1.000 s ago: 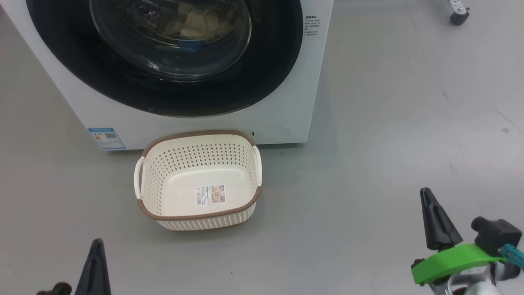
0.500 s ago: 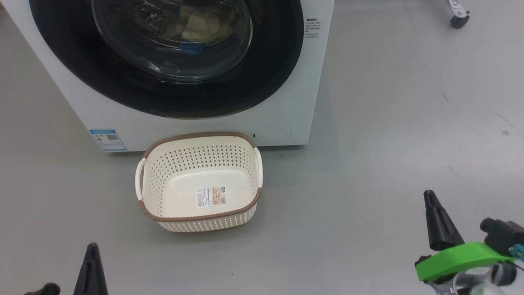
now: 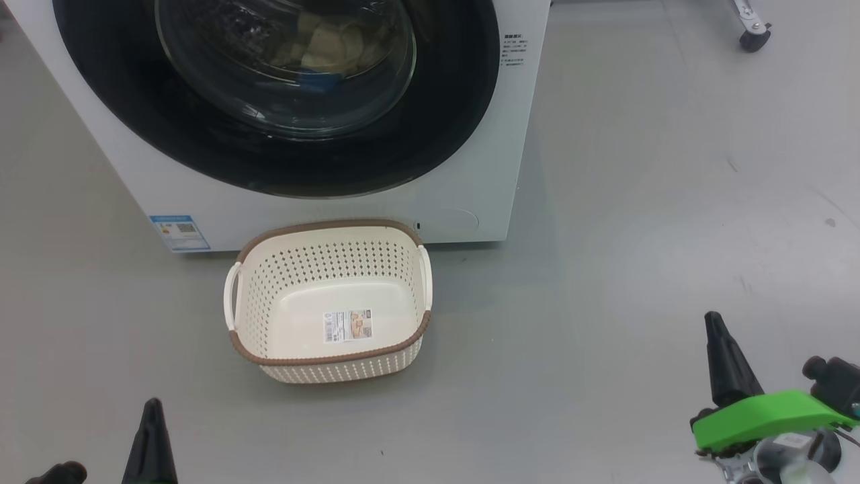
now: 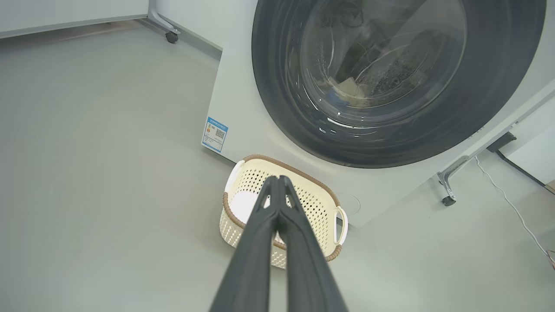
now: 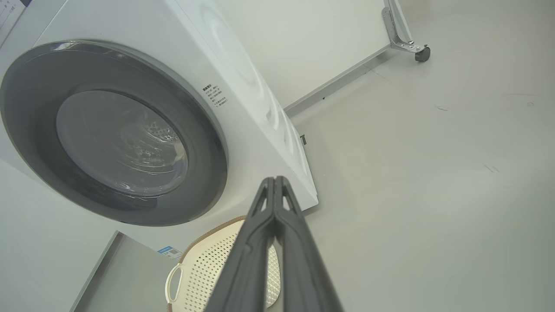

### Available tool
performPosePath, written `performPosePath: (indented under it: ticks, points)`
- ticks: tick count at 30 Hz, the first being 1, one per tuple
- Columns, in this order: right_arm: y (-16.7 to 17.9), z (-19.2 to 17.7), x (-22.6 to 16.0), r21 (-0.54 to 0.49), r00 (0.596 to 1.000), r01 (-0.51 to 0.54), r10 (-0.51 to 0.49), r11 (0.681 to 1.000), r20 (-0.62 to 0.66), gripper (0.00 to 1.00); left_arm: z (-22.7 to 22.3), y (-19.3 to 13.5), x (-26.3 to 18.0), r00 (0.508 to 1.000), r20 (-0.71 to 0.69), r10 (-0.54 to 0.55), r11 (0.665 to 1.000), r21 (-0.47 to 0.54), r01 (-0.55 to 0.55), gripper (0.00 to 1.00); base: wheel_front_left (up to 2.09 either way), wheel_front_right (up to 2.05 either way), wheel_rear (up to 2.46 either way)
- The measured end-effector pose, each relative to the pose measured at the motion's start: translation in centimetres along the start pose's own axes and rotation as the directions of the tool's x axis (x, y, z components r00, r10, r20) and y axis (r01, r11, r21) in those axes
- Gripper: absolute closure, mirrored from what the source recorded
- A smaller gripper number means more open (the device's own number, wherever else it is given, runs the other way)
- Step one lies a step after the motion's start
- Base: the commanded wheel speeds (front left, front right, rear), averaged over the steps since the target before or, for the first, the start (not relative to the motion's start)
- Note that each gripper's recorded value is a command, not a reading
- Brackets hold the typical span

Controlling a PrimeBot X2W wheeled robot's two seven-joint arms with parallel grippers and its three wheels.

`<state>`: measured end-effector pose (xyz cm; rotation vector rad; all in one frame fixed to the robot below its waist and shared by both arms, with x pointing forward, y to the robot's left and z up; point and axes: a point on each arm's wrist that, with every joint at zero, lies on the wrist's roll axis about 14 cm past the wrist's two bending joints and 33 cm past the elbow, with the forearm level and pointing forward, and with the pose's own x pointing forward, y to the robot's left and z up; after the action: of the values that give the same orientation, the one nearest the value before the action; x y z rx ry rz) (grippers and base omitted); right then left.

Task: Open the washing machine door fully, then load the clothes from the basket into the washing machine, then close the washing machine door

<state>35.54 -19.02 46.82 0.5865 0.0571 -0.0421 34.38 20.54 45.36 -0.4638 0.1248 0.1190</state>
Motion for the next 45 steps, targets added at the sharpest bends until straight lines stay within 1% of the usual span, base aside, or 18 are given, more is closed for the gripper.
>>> performPosePath:
  ticks: [2,12,13,15,16,23,33,45]
  points:
    - [0.0,0.1,0.0,0.012,1.0,0.001,-0.001,1.0,0.002,1.0,0.0,0.0,0.0,1.0,-0.004,0.002,1.0,-0.012,-0.002,1.0,0.0,0.0,0.0]
    - [-0.4,0.1,0.2,0.122,1.0,0.022,-0.021,0.992,-0.006,1.0,-0.2,0.0,0.3,1.0,-0.02,0.006,0.991,-0.136,-0.008,1.0,0.0,0.0,0.0]
    - [-0.4,0.1,0.2,0.144,1.0,0.026,-0.025,0.989,-0.009,1.0,-0.2,0.0,0.3,1.0,-0.023,0.006,0.987,-0.161,-0.01,1.0,0.0,0.0,0.0]
    - [-0.5,0.0,0.2,0.155,1.0,0.028,-0.027,0.988,-0.01,1.0,-0.3,-0.1,0.3,1.0,-0.027,0.005,0.985,-0.174,-0.01,1.0,0.0,0.0,0.0]
    - [-0.5,0.1,0.2,0.177,0.999,0.031,-0.03,0.984,-0.011,1.0,-0.2,-0.2,0.5,1.0,-0.027,0.003,0.98,-0.199,-0.008,1.0,0.0,0.0,0.0]
    - [-0.6,0.2,0.4,0.254,0.999,0.038,-0.036,0.967,-0.012,1.0,-0.2,-0.3,0.7,0.999,-0.034,0.002,0.96,-0.281,-0.012,1.0,0.0,0.0,0.0]
    - [-0.7,0.2,0.5,0.359,0.999,0.048,-0.043,0.932,-0.022,1.0,-0.2,-0.5,0.9,0.999,-0.045,-0.006,0.917,-0.398,-0.013,1.0,0.0,0.0,0.0]
    - [-1.0,0.4,0.7,0.481,0.998,0.059,-0.051,0.875,-0.028,1.0,-0.1,-0.9,1.3,0.998,-0.051,-0.023,0.847,-0.531,-0.007,1.0,0.0,0.0,0.0]
